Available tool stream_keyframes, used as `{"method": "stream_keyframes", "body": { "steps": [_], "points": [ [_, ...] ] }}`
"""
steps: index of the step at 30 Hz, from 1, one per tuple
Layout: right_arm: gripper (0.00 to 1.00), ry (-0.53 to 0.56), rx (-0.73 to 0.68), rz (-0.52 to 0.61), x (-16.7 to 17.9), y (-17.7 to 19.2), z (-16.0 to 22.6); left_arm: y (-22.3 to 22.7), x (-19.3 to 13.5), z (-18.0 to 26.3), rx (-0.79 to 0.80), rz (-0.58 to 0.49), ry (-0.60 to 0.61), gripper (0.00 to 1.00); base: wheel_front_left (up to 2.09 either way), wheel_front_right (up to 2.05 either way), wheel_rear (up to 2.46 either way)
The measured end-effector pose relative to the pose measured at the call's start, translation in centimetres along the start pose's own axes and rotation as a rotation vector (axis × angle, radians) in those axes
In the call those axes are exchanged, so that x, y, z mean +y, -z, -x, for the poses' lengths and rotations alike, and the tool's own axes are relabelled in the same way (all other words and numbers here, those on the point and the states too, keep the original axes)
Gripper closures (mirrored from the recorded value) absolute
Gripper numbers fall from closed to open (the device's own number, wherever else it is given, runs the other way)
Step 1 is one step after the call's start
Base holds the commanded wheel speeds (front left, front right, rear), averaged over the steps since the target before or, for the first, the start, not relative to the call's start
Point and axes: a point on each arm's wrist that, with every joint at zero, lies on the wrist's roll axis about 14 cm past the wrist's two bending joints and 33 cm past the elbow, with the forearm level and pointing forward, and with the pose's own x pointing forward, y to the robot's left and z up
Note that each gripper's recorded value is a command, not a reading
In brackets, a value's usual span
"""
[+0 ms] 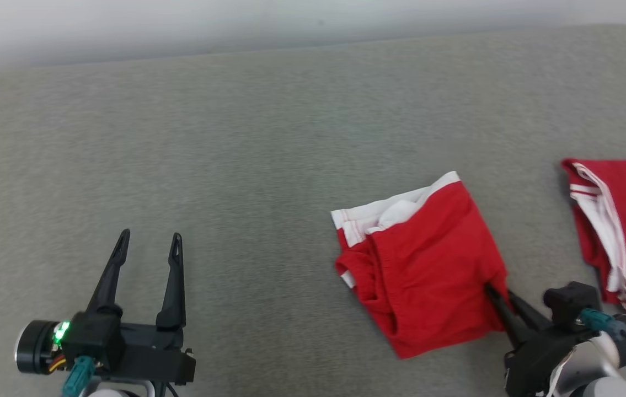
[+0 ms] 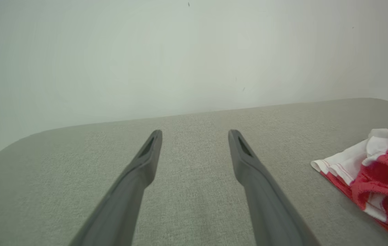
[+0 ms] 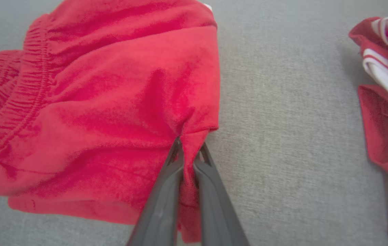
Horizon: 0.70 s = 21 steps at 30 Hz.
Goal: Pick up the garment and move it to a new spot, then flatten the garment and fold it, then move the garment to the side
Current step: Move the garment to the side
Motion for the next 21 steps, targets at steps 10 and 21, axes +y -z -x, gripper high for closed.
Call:
{"method": "stream_keyframes", "body": {
  "steps": [10,21],
  "points": [
    [1.0,0.258,0.0,0.017,-7.4,0.8,5.2,0.8,-7.3,-3.9,-0.013,0.06,0.207,0.0,0.0,0.0,0.0],
    [1.0,0.417,-0.136,0.156,-14.2,-4.5,6.8,4.4,-11.9,-5.9,0.041,0.115,0.318,0.0,0.0,0.0,0.0]
  ]
}}
